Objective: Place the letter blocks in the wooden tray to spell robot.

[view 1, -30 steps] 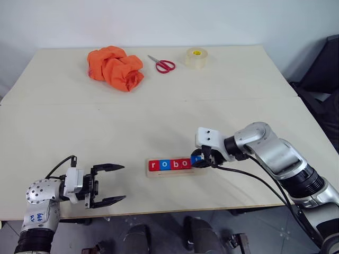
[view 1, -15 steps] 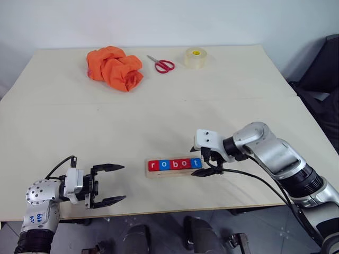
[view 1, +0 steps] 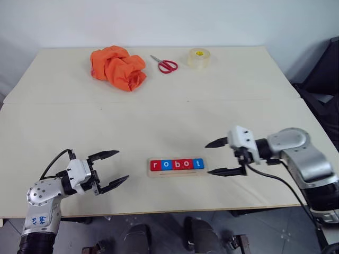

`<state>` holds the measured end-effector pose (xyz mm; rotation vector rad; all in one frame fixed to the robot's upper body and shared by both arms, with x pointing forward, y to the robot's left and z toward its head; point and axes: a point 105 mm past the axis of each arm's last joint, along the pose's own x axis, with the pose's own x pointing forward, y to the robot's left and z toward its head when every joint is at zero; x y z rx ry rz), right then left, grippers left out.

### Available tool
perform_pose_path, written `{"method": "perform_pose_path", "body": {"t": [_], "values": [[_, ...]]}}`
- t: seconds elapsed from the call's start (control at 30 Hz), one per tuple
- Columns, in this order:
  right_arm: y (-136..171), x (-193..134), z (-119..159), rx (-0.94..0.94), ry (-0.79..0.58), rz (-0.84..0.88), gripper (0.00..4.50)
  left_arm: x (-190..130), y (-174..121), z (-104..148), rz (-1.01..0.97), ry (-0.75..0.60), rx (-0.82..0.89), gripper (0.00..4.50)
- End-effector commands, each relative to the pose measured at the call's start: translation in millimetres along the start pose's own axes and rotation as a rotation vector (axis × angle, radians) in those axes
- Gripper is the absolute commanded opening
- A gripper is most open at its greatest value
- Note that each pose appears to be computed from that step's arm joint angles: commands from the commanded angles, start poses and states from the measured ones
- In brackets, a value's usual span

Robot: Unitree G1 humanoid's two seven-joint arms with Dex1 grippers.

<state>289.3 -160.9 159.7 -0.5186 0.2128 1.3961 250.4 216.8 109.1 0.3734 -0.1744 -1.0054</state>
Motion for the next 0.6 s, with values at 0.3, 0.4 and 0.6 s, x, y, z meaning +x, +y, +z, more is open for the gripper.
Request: {"method": "perform_pose_path", "body": {"t": [0.3, 0.4, 0.6], "values": [[-22, -48, -8, -0.043, -0.099, -0.032, 4.45, -18, 23, 28, 0.009, -0.058, 0.074, 4.5], [-25, -51, -10, -0.054, -0.097, -0.039, 4.45, -18, 25, 29, 0.007, -0.064, 0.08, 4.5], [-36, -56, -6, -0.073, -0.123, -0.083, 4.45, -13, 38, 38, 0.024, -0.11, 0.123, 4.5]]}}
